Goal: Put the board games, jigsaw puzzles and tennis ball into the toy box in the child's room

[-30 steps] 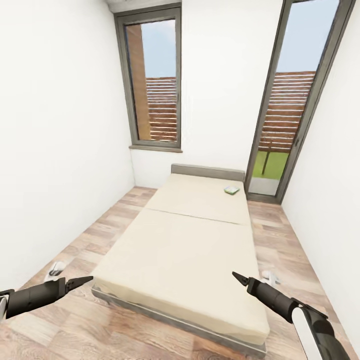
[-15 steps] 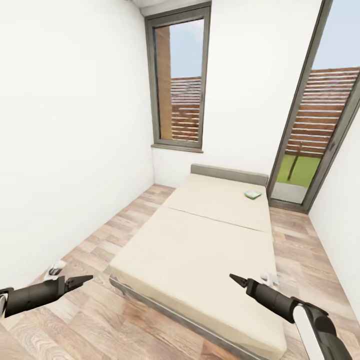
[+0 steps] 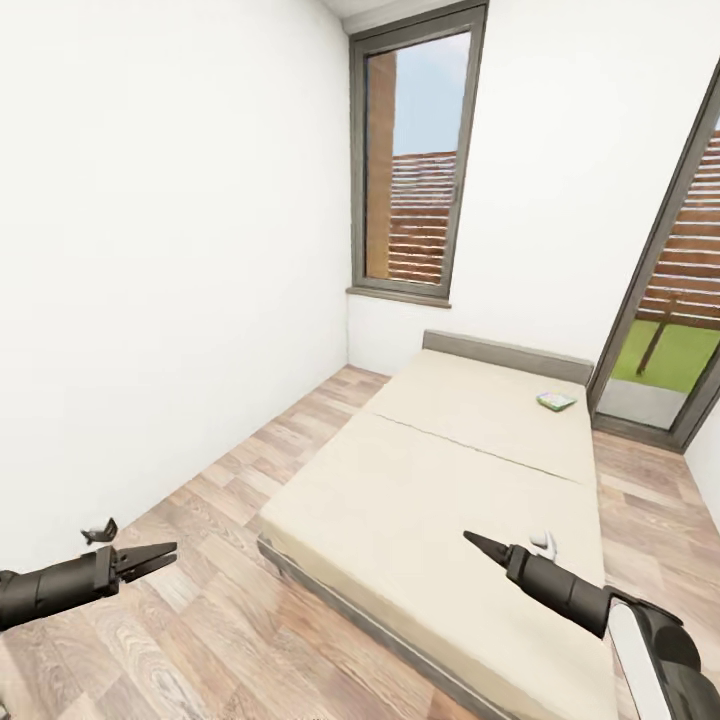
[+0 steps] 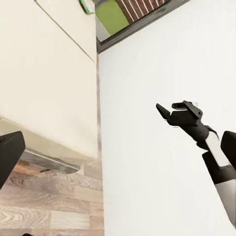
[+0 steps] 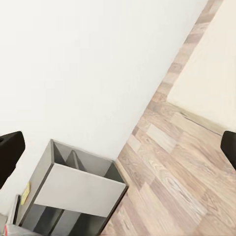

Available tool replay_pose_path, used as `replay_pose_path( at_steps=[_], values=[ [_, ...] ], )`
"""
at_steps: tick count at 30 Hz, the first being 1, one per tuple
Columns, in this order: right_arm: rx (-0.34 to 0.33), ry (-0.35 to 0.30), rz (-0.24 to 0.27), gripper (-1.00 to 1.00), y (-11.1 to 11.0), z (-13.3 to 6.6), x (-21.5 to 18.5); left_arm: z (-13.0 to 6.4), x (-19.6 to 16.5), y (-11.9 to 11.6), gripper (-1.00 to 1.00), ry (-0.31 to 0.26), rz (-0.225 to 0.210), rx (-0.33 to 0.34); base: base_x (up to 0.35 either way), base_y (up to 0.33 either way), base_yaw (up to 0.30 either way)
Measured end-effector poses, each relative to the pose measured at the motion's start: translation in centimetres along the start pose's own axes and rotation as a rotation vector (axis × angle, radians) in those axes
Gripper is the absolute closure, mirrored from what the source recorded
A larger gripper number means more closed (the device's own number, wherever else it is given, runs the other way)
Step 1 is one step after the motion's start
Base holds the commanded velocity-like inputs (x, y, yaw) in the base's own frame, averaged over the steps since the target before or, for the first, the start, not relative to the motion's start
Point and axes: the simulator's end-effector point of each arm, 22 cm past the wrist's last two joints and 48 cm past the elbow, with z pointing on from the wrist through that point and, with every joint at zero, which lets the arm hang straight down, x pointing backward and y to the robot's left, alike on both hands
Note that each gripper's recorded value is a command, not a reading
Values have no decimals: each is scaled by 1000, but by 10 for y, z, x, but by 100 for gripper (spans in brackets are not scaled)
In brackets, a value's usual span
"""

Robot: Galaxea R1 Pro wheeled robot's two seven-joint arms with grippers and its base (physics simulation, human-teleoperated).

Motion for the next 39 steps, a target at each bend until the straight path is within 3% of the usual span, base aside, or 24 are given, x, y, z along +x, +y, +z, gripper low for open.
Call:
replay_pose_path(
  at_steps=[10, 31, 39],
  values=[
    [-16, -5, -28, -100, -5, -21, -16, 0, -1, -3, -100, -2, 1, 17, 0, 0, 285],
    [-18, -10, -32, -100, -8, -25, -18, 4, 2, -5, -100, 4, 5, 30, 0, 0, 173],
    [-18, -10, -33, -100, -8, -25, -18, 5, -3, -15, -100, 6, 70, 30, 0, 0, 282]
  ],
)
